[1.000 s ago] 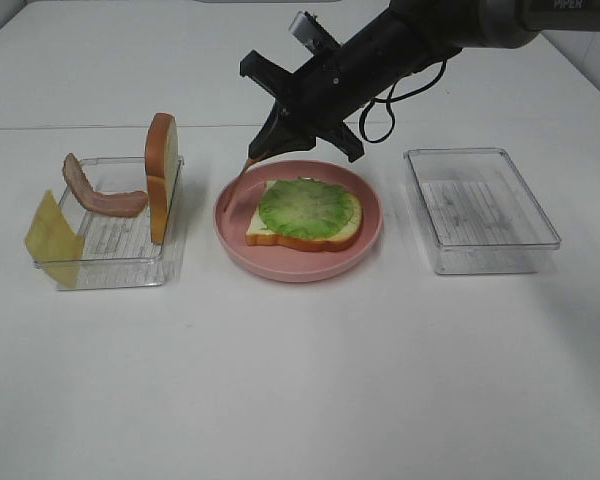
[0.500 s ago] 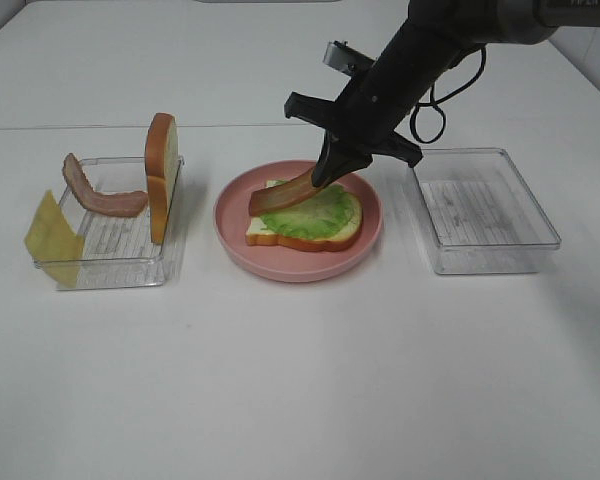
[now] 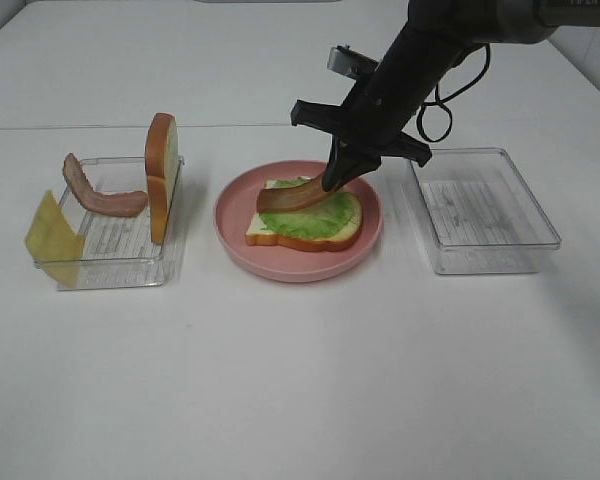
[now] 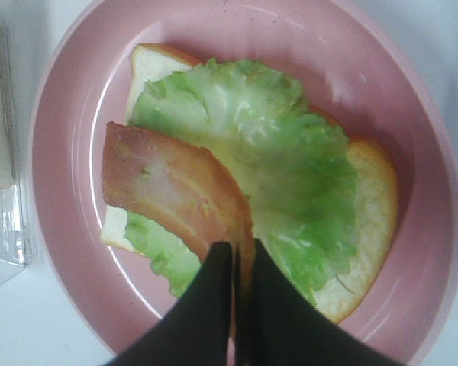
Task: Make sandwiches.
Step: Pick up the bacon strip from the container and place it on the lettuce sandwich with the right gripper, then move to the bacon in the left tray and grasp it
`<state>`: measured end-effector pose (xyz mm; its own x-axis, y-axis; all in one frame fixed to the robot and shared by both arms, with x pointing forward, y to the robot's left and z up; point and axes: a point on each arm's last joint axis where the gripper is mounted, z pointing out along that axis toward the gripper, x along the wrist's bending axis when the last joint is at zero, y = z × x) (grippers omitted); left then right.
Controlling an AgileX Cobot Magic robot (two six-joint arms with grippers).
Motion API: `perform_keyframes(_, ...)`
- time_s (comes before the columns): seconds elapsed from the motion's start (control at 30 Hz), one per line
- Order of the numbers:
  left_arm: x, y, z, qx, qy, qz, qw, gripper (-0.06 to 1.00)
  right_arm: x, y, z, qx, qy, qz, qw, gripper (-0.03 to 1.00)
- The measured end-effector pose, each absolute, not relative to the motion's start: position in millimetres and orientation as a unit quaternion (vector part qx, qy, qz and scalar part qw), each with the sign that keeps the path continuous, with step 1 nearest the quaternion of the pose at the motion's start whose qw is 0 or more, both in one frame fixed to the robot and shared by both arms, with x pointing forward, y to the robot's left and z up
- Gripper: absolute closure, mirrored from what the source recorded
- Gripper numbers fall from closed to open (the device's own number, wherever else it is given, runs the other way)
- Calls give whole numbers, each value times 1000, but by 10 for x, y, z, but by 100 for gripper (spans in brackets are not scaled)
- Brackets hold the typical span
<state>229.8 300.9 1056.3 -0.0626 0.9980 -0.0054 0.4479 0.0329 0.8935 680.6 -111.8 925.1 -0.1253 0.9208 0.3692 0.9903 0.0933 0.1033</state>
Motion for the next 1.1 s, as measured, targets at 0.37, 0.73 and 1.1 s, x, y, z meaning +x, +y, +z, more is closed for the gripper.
perform_keyframes(0.37, 2298, 3009, 10563, 582, 621, 381, 361, -5, 6803, -1131, 9275, -648, -739, -155, 102, 13)
perform_keyframes(0.73, 2298, 3009, 10563, 582, 621, 381, 361, -5, 6869, -1183, 9837, -627, -762, -153, 53, 7)
perform_keyframes(1.1, 2298, 3009, 10563, 582, 621, 381, 361, -5, 7066, -1470, 10441, -632, -756, -134, -111, 7)
